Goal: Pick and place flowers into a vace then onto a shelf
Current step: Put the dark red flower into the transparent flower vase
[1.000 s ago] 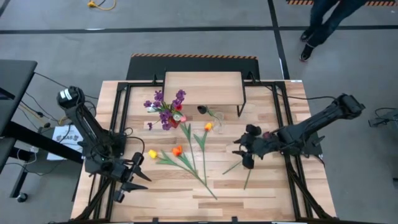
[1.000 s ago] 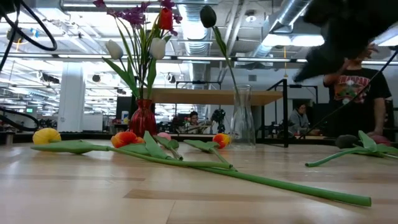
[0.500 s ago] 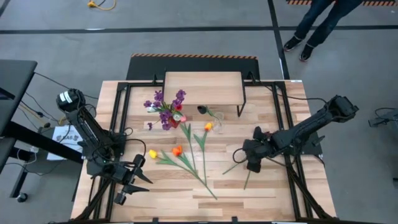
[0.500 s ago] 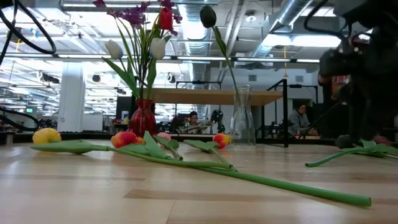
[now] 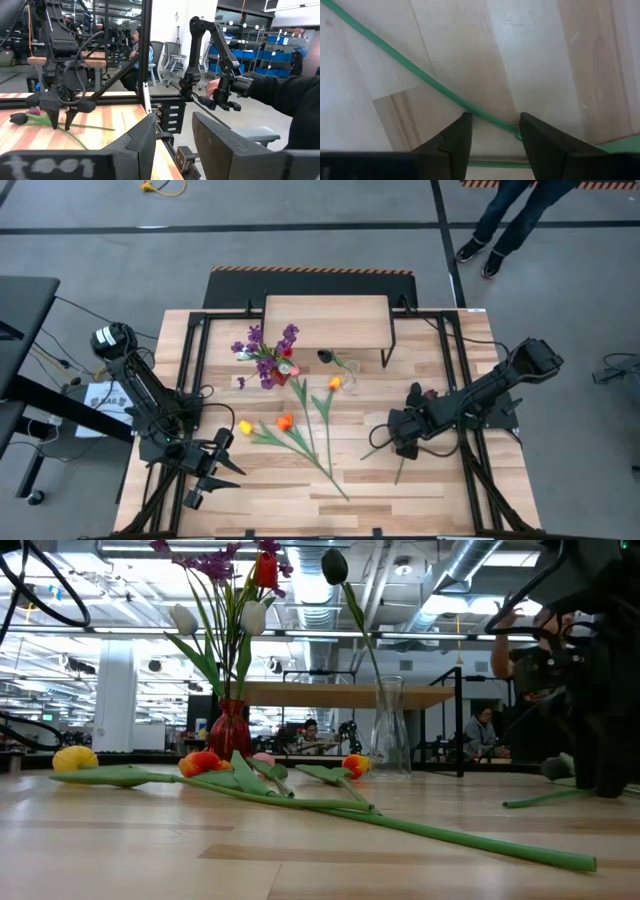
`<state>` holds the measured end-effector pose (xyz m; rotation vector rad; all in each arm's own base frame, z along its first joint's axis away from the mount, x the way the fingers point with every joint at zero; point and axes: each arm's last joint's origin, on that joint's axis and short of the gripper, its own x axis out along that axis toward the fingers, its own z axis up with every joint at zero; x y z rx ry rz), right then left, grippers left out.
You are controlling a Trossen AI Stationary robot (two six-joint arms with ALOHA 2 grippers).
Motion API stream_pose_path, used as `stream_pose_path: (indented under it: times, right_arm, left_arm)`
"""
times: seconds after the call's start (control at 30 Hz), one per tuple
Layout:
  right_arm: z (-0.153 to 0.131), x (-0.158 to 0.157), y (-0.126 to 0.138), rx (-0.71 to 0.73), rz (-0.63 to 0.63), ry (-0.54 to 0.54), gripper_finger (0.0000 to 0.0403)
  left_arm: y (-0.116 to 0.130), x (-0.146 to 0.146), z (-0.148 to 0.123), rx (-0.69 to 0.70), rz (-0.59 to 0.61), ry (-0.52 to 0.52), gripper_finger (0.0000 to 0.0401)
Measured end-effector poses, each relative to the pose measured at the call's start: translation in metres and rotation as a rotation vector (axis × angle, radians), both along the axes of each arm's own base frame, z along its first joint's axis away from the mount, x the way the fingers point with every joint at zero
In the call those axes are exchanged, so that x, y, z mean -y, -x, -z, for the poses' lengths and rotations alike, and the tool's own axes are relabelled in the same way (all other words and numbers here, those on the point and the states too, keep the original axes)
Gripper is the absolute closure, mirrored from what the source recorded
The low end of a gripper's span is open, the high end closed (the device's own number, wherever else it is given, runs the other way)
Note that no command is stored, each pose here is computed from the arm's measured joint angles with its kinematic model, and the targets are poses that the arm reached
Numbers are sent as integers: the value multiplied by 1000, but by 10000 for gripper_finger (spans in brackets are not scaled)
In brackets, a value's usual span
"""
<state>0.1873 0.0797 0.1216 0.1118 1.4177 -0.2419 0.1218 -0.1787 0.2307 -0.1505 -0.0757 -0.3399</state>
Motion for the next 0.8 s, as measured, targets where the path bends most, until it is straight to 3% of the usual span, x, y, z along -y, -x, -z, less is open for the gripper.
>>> stream_pose_path:
  times: [0.27, 0.5, 0.8]
  right_arm:
    - [-4, 2, 1, 39, 7, 20, 287]
    - [-4, 5, 1, 41, 43, 31, 393]
    - [-21, -3, -11, 57, 17, 12, 401]
  left_arm:
    - [0, 0, 0, 0, 0, 0, 285]
    - [0, 0, 0, -1, 0, 2, 285]
    - [0, 0, 0, -6, 1, 15, 285]
